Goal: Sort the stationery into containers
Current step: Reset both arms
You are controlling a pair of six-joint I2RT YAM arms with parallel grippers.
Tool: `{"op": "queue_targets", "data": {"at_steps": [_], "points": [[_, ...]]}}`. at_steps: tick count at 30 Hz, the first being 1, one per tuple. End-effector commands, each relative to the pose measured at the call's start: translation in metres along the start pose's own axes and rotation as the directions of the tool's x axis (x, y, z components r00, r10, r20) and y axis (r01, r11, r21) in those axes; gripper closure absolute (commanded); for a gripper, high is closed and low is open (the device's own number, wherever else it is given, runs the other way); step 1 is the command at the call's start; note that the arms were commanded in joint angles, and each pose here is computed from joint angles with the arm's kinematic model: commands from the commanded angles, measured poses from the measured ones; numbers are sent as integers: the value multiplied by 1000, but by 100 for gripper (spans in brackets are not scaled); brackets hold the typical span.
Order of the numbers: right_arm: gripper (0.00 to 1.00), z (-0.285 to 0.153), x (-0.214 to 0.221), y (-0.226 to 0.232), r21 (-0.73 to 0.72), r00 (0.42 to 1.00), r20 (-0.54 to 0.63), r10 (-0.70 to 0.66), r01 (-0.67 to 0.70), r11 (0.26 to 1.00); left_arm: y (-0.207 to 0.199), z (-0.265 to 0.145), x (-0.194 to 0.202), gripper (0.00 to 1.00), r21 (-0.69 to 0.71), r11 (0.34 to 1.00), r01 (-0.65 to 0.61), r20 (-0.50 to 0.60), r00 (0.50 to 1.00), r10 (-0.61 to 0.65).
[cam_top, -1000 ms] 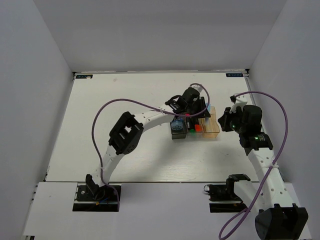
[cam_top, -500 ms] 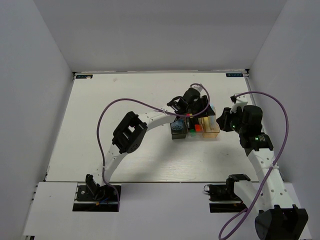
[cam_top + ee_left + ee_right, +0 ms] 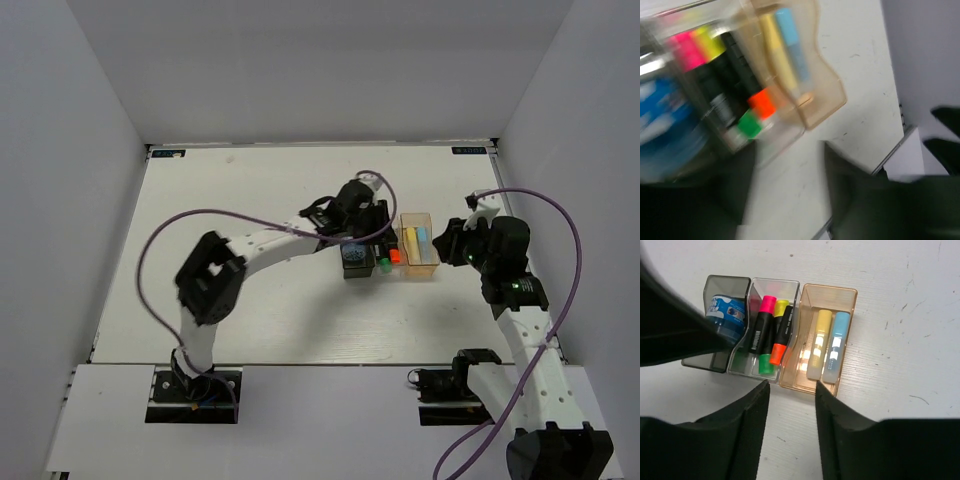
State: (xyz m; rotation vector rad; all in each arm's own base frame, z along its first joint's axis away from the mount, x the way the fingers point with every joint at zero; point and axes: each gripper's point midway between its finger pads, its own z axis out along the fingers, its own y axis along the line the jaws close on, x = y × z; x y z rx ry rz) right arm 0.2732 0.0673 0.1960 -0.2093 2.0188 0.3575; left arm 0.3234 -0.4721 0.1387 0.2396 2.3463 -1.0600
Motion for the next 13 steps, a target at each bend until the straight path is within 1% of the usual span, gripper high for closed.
{"op": "queue_targets", "data": {"at_steps": [1,2,3,4,5,6,7,8,9,10,11,12,13], "points": [[53,4,-4,5,-44,1000,11,-6,7,999,12,-122,-49,22,-195,970,-145,188,965,182],[42,6,-3,6,-50,1000,1,-3,3,999,28,-136,-45,11,-263,952,-157,176,962,207],[18,4,-5,6,-48,1000,-11,-1,0,999,79,-157,-21,0,-452,878,-159,100,969,227],[10,7,0,5,-36,999,-44,22,-23,999,86,-186,-27,0,-477,863,-166,122,960,252],[10,10,1,4,-21,994,-64,88,-89,996,119,-210,5,0,-542,821,-178,42,970,238],[10,8,-1,5,-21,992,-74,98,-100,995,122,-233,4,0,-549,821,-159,84,966,243],[10,9,-3,6,-21,991,-81,106,-108,994,143,-247,4,0,-582,804,-120,97,972,216],[10,9,-4,7,-22,990,-77,117,-119,993,178,-253,41,0,-625,770,-128,22,983,181],[10,10,-2,9,-42,990,-80,112,-116,992,175,-280,32,0,-598,798,-83,112,976,185],[10,11,4,12,-59,990,-91,107,-112,992,181,-287,38,0,-592,803,-70,117,978,172],[10,12,3,18,-104,992,-87,94,-103,989,201,-294,51,0,-609,792,-42,109,985,136],[10,12,4,18,-108,991,-94,98,-108,988,209,-312,54,0,-606,795,0,170,977,130],[10,11,3,26,-147,990,-102,101,-115,982,222,-316,63,0,-606,796,16,164,981,105]]}}
